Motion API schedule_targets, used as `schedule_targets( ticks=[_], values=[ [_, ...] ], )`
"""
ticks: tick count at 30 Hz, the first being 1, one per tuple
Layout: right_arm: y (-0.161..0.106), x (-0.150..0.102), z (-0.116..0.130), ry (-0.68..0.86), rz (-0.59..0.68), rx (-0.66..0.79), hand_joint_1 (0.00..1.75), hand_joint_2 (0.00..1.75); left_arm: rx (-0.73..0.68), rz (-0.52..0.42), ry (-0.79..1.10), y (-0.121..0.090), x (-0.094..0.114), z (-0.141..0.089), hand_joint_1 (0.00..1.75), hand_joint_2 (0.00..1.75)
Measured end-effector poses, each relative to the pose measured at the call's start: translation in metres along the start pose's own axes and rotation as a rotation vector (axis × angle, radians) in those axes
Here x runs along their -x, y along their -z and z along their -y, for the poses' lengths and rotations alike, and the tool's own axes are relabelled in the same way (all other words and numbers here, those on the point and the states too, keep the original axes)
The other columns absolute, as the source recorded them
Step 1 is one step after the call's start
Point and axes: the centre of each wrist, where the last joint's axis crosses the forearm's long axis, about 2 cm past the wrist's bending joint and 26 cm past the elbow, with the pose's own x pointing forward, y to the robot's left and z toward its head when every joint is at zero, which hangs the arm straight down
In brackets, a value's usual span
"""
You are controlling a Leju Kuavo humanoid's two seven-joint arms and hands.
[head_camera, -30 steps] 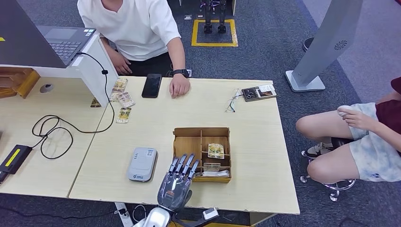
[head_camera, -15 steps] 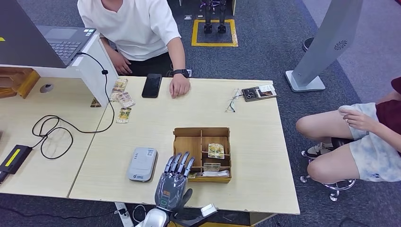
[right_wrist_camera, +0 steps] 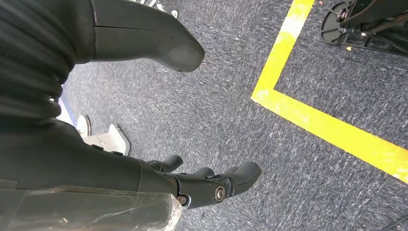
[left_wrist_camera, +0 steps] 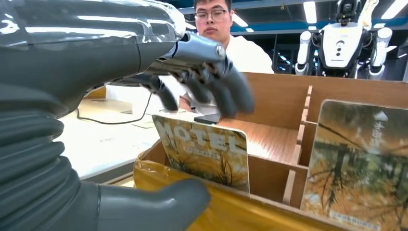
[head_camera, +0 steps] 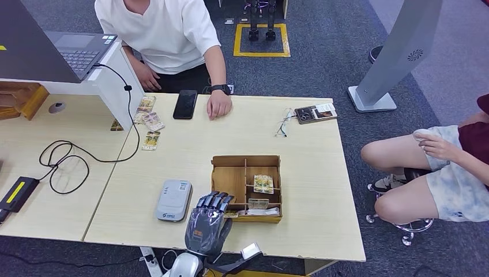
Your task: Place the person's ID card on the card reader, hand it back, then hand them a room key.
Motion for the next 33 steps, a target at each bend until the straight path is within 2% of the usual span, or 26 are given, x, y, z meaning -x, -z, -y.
schedule_targets(
  ticks=[22,27,33],
  values=[
    [0.0,0.0,0.0,-0.001,0.002,0.002,0.0,1.75,-0.039,0.043,0.001,-0.002,0.003,-0.003,1.75,1.75],
    [0.0,0.0,0.0,-0.002,0.001,0.004,0.0,1.75,-0.116,0.082,-0.054,0.005,0.004,-0.02,1.75,1.75],
    [0.0,0.0,0.0,-0.008,-0.001,0.008,0.0,1.75,-0.286,0.129,-0.138,0.023,0.014,-0.053,1.75,1.75]
  ],
)
